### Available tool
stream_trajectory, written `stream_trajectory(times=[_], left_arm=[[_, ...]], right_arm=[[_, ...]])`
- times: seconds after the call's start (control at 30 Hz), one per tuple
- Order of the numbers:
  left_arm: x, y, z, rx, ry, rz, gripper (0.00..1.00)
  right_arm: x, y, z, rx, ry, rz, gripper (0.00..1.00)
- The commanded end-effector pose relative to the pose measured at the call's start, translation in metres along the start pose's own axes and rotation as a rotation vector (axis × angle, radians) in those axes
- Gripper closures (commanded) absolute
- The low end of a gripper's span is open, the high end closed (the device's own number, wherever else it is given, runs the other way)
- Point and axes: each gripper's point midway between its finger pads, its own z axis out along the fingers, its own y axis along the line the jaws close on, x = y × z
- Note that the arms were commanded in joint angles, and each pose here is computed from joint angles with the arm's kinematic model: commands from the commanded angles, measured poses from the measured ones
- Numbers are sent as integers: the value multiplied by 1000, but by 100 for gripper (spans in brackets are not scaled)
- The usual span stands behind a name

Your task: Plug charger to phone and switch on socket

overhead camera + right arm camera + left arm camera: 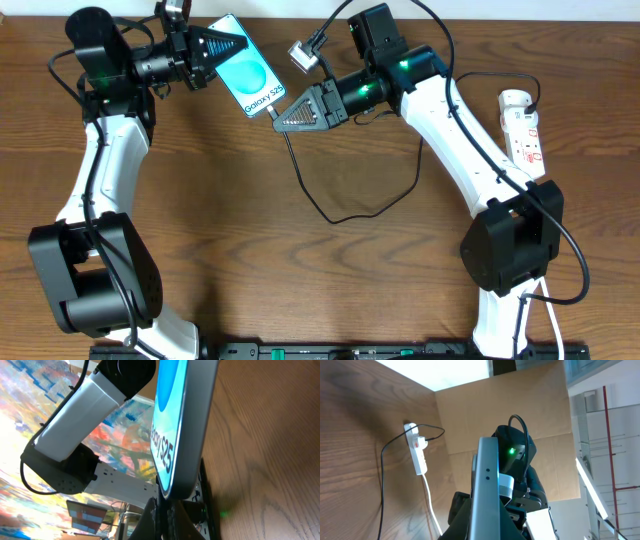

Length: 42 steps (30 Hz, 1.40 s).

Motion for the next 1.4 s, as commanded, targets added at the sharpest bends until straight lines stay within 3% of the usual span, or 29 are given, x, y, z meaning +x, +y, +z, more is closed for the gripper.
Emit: stream_trajectory(times=[0.0, 1.37], left_arm=[[10, -11, 0, 16, 57, 34, 93], [18, -18, 15, 32, 94, 94, 93]], right_arm=[[-2, 5, -5, -18, -8, 0, 99], [-14, -2, -11, 23, -39, 15, 99]])
